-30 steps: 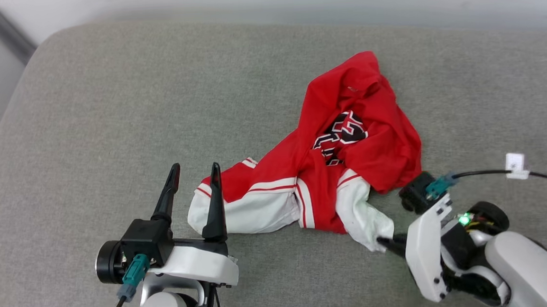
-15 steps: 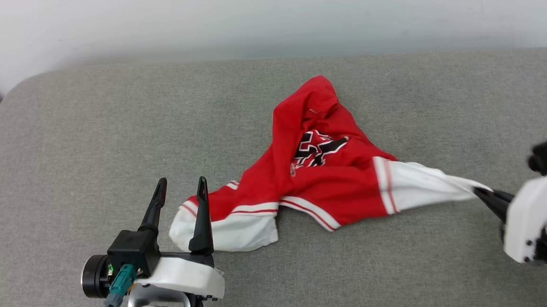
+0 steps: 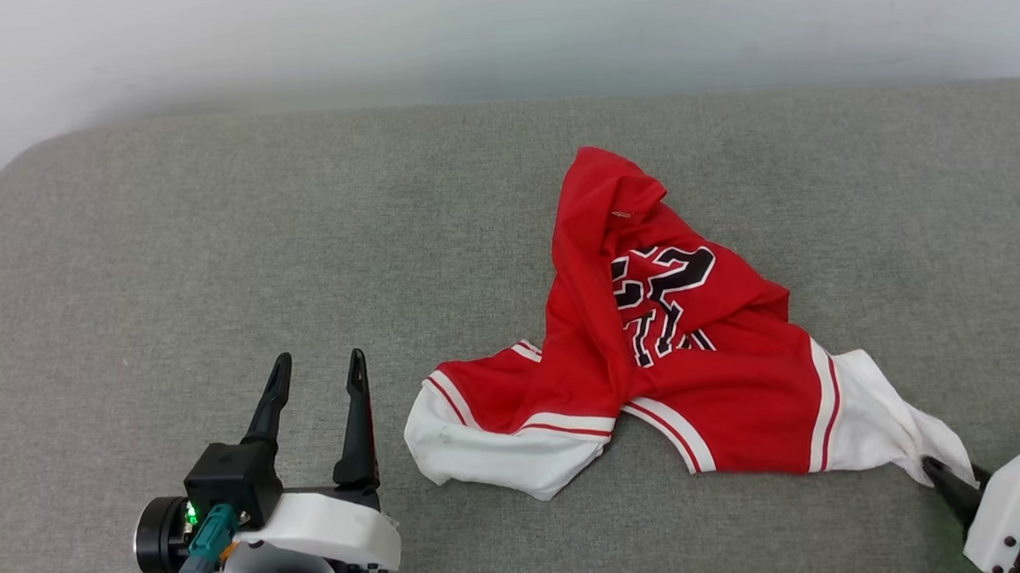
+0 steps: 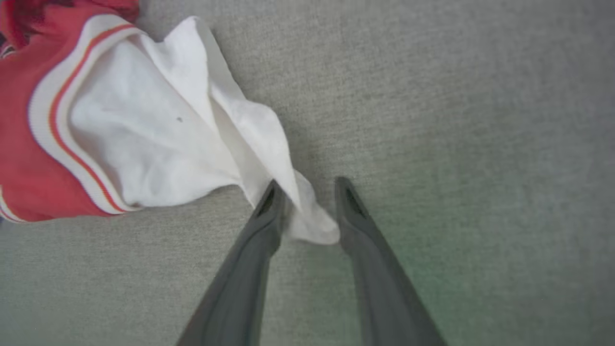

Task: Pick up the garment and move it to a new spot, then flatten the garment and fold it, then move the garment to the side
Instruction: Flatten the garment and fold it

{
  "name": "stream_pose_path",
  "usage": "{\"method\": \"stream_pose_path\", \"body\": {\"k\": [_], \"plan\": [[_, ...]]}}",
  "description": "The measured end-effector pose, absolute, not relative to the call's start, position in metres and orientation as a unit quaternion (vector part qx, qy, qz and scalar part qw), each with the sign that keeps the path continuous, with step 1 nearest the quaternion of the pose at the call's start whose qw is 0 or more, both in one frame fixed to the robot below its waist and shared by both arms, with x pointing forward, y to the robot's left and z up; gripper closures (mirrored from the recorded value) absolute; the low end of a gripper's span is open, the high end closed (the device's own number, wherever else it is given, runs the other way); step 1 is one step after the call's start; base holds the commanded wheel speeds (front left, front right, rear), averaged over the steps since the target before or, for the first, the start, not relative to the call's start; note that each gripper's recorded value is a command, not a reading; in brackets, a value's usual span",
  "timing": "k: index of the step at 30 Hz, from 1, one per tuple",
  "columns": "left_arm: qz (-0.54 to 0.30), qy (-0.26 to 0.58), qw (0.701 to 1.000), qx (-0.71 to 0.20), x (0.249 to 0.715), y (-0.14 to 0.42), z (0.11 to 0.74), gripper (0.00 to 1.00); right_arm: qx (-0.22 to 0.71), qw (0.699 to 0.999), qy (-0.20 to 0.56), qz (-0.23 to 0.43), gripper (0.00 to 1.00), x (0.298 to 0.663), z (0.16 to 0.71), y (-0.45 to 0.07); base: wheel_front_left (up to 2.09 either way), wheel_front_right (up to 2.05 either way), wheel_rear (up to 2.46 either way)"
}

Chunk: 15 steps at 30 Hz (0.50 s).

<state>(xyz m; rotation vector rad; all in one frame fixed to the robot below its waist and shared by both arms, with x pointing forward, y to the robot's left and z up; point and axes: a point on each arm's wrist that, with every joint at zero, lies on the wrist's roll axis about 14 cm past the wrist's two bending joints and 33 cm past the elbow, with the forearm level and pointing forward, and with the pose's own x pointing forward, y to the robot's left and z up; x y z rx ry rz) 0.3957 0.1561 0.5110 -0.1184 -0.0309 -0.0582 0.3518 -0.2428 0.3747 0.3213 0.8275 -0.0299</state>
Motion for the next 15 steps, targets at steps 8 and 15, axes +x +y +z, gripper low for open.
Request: {"method": "stream_pose_path", "body": {"k": [8,15], "plan": [[-0.02,-0.013,0.998,-0.056,0.38,0.164,0.512,0.0,0.102,0.963,0.248,0.002,0.0,0.366,0.426,-0.233,0.0,0.0,0.0],[-0.016,-0.01,0.998,-0.059,0.369,0.168,0.516,0.0,0.075,0.993,0.092,0.022,0.0,0.375,0.492,-0.216,0.0,0.0,0.0]]}}
